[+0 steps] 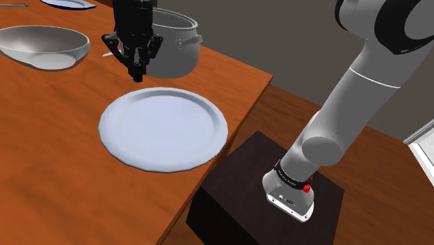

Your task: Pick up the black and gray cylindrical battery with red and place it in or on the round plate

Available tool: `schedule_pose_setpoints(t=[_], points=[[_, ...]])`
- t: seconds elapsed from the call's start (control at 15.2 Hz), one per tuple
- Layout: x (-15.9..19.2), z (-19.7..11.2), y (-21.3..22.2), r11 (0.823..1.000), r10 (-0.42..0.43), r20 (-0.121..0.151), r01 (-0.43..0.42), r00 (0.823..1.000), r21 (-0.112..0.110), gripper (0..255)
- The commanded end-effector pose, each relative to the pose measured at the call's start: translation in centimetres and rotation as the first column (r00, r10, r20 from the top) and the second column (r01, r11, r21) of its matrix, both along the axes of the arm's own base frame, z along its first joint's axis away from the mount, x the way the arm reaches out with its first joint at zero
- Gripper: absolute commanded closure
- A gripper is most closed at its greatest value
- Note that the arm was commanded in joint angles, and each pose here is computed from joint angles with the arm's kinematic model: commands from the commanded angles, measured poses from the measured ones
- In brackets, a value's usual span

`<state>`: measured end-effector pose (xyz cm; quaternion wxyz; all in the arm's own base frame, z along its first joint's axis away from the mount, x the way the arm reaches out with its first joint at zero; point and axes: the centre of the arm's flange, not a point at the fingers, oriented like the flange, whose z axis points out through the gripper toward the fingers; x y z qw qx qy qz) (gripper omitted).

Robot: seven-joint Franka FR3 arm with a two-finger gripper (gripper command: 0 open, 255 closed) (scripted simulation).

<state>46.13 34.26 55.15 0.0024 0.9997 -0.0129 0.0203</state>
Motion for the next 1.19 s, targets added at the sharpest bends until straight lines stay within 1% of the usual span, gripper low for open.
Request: schedule_pose_setpoints(t=[0.0, 0.53, 1.12], points=[[0.0, 1.0, -0.1, 1.000, 0.000, 0.000, 0.000, 1.000, 0.000, 255], [0.0, 4.9, -0.1, 1.000, 0.000, 0.000, 0.000, 1.000, 0.000, 255], [-11.8, 5.6, 0.9, 1.000, 0.000, 0.000, 0.000, 1.000, 0.000, 255]])
